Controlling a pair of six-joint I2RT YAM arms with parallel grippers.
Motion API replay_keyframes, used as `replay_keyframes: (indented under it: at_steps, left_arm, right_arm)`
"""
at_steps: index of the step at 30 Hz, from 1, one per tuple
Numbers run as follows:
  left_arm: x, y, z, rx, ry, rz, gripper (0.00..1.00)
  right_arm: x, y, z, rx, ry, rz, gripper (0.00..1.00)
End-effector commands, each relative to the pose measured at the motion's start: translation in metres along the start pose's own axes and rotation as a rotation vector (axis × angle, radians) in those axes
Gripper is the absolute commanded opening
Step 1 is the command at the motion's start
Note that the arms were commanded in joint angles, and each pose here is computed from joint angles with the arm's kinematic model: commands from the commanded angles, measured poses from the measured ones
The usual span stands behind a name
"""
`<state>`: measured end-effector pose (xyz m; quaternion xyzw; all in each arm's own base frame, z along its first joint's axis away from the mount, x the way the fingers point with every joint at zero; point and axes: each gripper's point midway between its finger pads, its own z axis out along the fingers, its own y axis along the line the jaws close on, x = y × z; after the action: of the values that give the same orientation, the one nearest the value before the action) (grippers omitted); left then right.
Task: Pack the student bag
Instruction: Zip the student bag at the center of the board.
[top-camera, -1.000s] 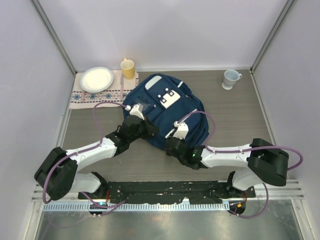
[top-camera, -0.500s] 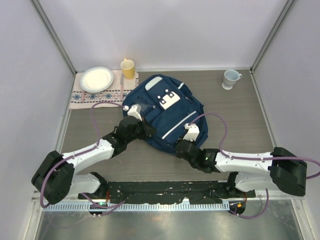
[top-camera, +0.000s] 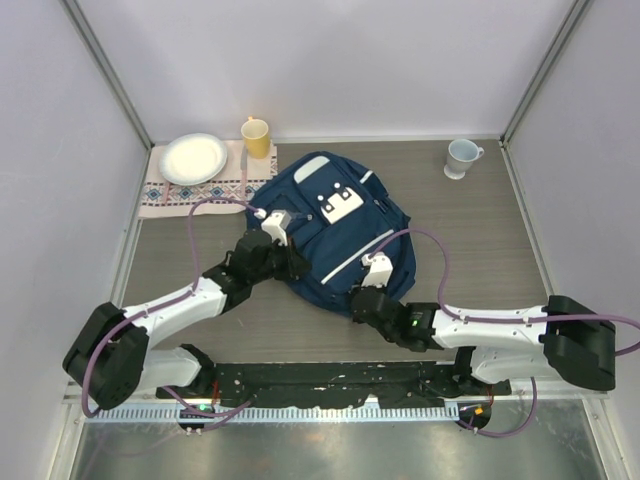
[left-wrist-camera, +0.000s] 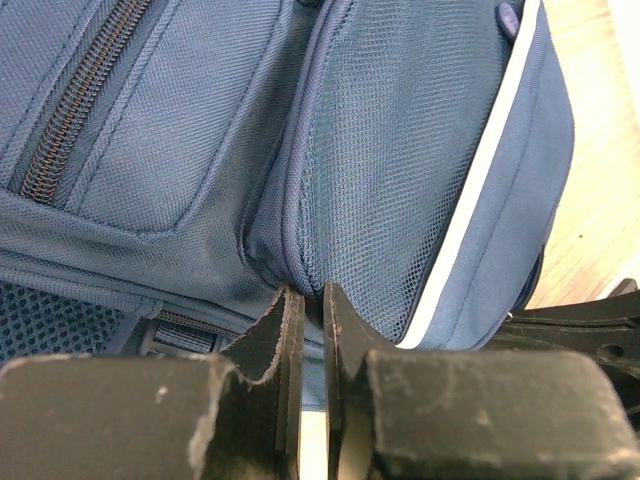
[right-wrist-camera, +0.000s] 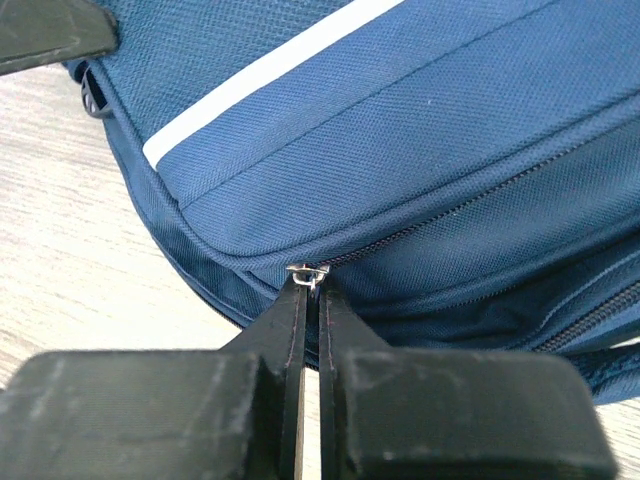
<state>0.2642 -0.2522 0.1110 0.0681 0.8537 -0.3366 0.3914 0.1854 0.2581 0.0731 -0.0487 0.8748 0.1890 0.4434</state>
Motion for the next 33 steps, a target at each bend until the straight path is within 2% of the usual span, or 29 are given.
replay_keyframes:
  at_steps: [1, 2, 3, 4, 6, 7, 12, 13, 19, 26, 33]
  left_arm:
    - [0.000, 0.015, -0.004, -0.070, 0.029, 0.068, 0.20]
    - [0.001, 0.019, -0.005, -0.093, 0.025, 0.057, 0.26]
    - [-0.002, 0.017, -0.008, -0.092, 0.009, 0.031, 0.42]
    - [-0.003, 0.017, -0.010, -0.094, -0.002, 0.012, 0.52]
    - [-0.007, 0.017, -0.015, -0.104, -0.046, -0.071, 0.69]
    - [-0.006, 0.016, -0.016, -0.105, -0.054, -0.100, 0.71]
    - [0.008, 0.022, -0.026, -0.102, -0.091, -0.246, 0.80]
    - [0.003, 0.026, -0.031, -0.120, -0.136, -0.272, 0.82]
    - [0.010, 0.035, -0.041, -0.156, -0.171, -0.341, 0.86]
    - [0.014, 0.000, -0.040, -0.034, -0.251, -0.458, 0.89]
    - [0.010, -0.022, -0.032, 0.010, -0.312, -0.558, 0.91]
  right_arm:
    - [-0.011, 0.014, -0.010, -0.035, -0.046, -0.021, 0.01]
    - [-0.010, 0.015, -0.010, -0.038, -0.043, -0.020, 0.01]
    - [-0.007, 0.014, -0.009, -0.036, -0.038, -0.026, 0.01]
    - [-0.006, 0.016, -0.010, -0.039, -0.038, -0.027, 0.01]
    - [-0.007, 0.018, -0.007, -0.042, -0.048, -0.004, 0.01]
    - [-0.006, 0.017, -0.006, -0.038, -0.047, -0.001, 0.01]
    - [-0.005, 0.012, -0.002, -0.002, -0.058, 0.012, 0.01]
    - [-0.005, 0.012, -0.003, -0.004, -0.058, 0.021, 0.01]
    - [-0.009, 0.010, -0.006, -0.007, -0.079, 0.050, 0.01]
    - [-0.010, 0.010, -0.007, -0.012, -0.080, 0.053, 0.01]
    - [-0.009, 0.010, -0.007, -0.012, -0.079, 0.055, 0.01]
